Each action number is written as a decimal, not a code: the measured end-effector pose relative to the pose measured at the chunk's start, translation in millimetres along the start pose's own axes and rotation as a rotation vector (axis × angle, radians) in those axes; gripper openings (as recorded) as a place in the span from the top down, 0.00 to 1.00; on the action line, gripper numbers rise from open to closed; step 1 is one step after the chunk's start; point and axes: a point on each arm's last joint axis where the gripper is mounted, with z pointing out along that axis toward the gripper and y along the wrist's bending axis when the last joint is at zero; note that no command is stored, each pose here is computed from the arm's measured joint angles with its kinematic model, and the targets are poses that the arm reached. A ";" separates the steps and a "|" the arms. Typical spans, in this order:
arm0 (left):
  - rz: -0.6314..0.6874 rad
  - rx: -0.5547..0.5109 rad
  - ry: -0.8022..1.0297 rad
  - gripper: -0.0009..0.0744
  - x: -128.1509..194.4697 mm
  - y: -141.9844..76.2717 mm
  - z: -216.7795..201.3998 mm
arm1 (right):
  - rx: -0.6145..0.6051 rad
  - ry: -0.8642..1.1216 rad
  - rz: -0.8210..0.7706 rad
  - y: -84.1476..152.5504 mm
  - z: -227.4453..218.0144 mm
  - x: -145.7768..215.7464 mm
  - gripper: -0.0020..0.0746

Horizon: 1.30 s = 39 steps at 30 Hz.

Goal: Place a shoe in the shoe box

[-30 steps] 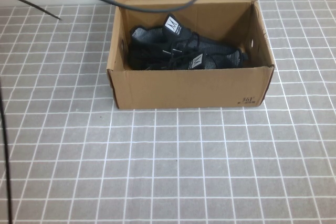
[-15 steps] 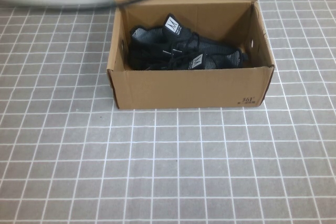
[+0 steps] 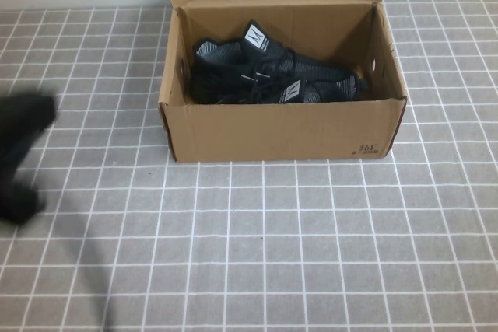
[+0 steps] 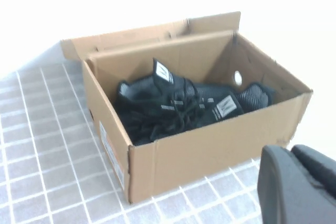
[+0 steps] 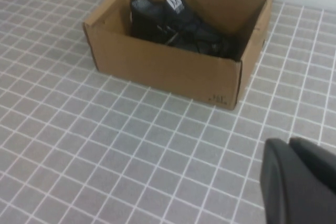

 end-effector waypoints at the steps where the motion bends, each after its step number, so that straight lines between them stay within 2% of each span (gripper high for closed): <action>1: -0.003 -0.005 -0.024 0.99 15.8 -0.1 -2.5 | -0.004 -0.014 -0.001 0.0 1.2 1.7 0.99; 5: -0.011 -0.026 -0.169 0.99 62.0 -0.6 -21.7 | -0.042 -0.034 -0.003 1.9 18.8 8.4 0.99; 10: -0.004 -0.046 -0.233 0.99 107.0 0.0 -23.2 | -0.078 -0.073 0.005 2.5 52.3 18.5 0.99; 20: 0.002 -0.069 -0.130 0.99 194.5 2.1 4.0 | -0.105 -0.191 0.100 -4.3 121.8 58.9 0.99; 25: 0.001 -0.071 -0.100 0.99 212.6 2.2 7.3 | -0.096 -0.225 0.113 -7.4 133.4 68.5 0.99; 33: -0.005 -0.046 0.100 0.99 231.2 -0.1 7.5 | -0.092 -0.179 0.113 -8.1 137.3 76.2 0.99; 39: -0.006 -0.040 0.146 0.99 235.6 -0.7 6.8 | -0.091 -0.155 0.112 -8.1 138.2 79.1 0.99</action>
